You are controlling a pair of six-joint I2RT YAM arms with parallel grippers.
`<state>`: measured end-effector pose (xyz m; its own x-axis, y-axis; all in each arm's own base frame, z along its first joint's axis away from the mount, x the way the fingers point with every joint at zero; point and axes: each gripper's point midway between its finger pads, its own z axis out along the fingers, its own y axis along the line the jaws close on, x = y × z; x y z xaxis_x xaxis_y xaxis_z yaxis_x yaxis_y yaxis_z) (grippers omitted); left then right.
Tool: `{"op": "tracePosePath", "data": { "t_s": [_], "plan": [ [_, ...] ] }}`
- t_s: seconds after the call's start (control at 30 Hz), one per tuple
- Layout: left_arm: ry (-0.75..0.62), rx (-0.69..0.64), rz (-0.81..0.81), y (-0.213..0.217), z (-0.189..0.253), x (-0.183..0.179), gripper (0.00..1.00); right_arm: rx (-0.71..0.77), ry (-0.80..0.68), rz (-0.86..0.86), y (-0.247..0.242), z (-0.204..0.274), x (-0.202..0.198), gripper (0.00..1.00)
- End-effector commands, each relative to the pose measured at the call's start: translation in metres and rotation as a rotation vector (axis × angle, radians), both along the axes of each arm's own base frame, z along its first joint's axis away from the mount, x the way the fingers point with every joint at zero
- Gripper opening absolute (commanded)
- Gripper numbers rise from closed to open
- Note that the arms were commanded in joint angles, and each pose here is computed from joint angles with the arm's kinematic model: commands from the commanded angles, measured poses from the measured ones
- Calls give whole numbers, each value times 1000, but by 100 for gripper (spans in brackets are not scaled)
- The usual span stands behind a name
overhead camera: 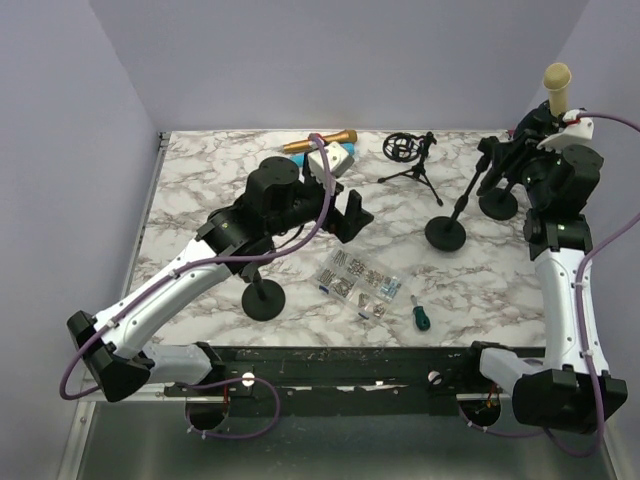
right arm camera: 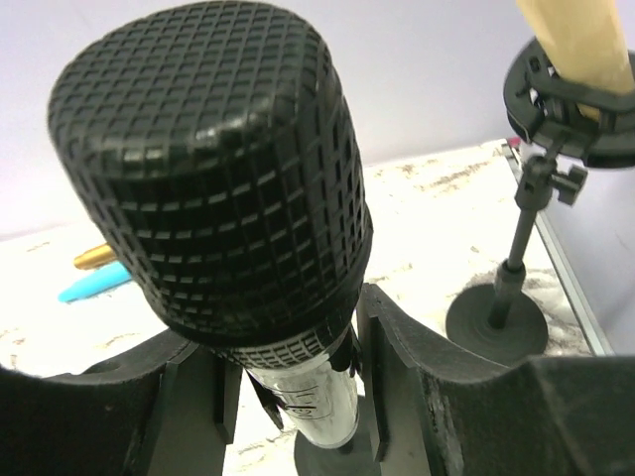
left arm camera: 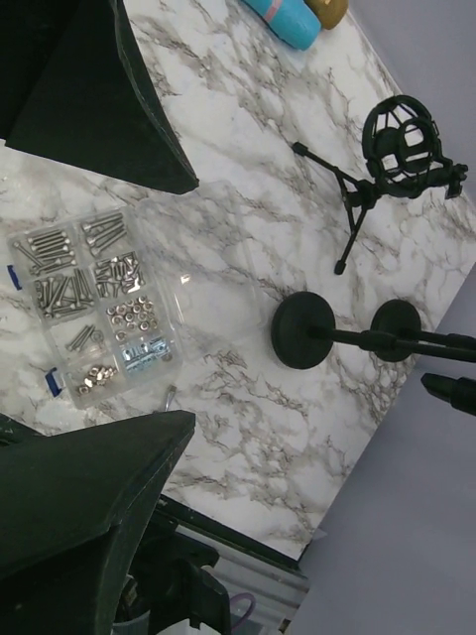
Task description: Remove the microphone from the stand
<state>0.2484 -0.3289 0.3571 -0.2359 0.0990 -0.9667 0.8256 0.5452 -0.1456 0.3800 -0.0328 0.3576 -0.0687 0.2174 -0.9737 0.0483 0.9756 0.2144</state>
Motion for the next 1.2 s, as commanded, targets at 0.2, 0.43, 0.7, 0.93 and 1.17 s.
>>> {"op": "tracePosePath", "data": {
  "t_s": [0.2,0.43,0.7,0.93,1.17],
  "plan": [
    [63,-183,86,73,44,-24,95,14,-171,221,56,101,-24,1],
    [82,-220,102,109,44,-44,97,62,-174,618,167,110,-49,1],
    [91,-194,102,139,36,-86,98,135,-190,1032,285,122,-126,1],
    [82,-196,83,158,32,-123,98,134,-152,1334,346,109,-191,1],
    [40,-193,40,167,9,-146,98,15,-140,1421,407,59,-218,1]
  ]
}}
